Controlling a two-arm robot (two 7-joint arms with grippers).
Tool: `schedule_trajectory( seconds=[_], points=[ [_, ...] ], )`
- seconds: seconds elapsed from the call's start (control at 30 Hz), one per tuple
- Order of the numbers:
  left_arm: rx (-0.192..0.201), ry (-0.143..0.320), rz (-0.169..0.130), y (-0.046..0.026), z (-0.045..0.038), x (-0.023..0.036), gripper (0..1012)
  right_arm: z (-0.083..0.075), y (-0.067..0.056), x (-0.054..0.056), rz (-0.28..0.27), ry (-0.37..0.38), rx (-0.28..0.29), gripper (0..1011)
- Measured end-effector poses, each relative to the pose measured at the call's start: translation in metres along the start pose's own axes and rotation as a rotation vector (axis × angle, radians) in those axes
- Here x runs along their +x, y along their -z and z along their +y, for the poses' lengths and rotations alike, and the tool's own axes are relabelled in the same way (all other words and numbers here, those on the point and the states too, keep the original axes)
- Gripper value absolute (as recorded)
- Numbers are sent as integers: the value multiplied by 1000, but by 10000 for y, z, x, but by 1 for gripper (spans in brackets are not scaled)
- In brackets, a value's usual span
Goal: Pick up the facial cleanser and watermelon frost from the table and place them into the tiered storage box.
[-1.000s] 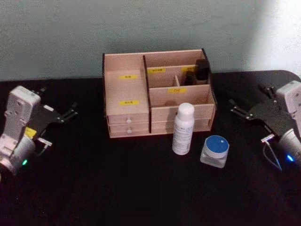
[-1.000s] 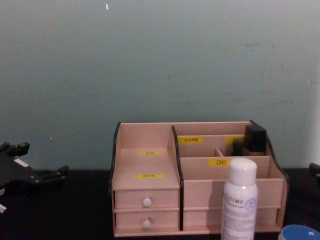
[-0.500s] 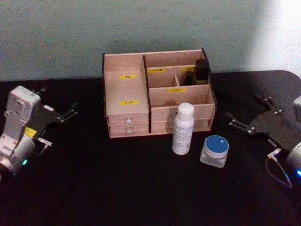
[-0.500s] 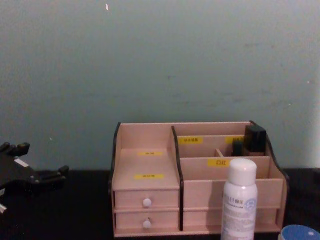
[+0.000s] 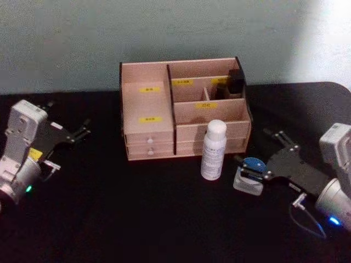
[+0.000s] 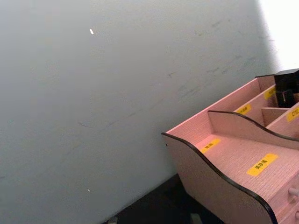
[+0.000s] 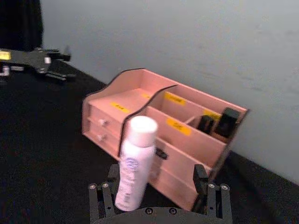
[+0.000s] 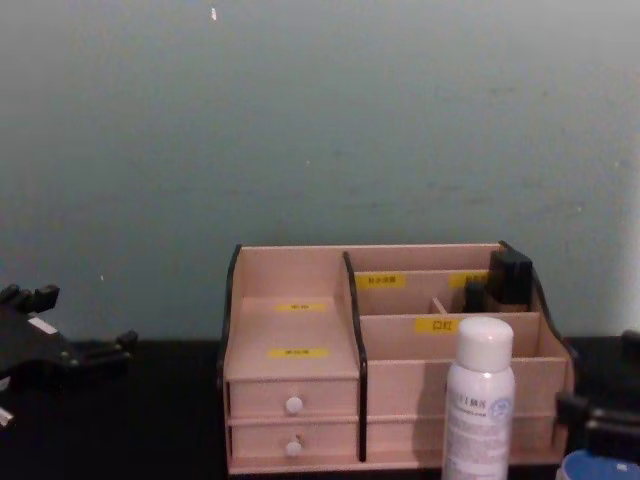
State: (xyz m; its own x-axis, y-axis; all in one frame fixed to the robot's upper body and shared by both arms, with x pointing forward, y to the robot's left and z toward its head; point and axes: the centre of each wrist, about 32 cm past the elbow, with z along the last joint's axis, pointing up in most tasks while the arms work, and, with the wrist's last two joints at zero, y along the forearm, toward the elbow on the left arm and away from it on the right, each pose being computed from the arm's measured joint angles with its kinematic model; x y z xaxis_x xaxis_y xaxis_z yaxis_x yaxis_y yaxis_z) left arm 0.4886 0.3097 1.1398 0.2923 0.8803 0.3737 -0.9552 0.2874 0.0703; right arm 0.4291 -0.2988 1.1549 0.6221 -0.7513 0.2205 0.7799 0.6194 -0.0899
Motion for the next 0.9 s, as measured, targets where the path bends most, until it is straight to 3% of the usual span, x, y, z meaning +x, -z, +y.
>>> schedule_trajectory(
  seconds=[0.4,0.9],
  points=[
    [0,0,0,0,0,0,1001,181,90,-59,28,-75,-15,1002],
    [0,0,0,0,0,0,1001,407,164,7,81,-87,-37,1003]
  ],
)
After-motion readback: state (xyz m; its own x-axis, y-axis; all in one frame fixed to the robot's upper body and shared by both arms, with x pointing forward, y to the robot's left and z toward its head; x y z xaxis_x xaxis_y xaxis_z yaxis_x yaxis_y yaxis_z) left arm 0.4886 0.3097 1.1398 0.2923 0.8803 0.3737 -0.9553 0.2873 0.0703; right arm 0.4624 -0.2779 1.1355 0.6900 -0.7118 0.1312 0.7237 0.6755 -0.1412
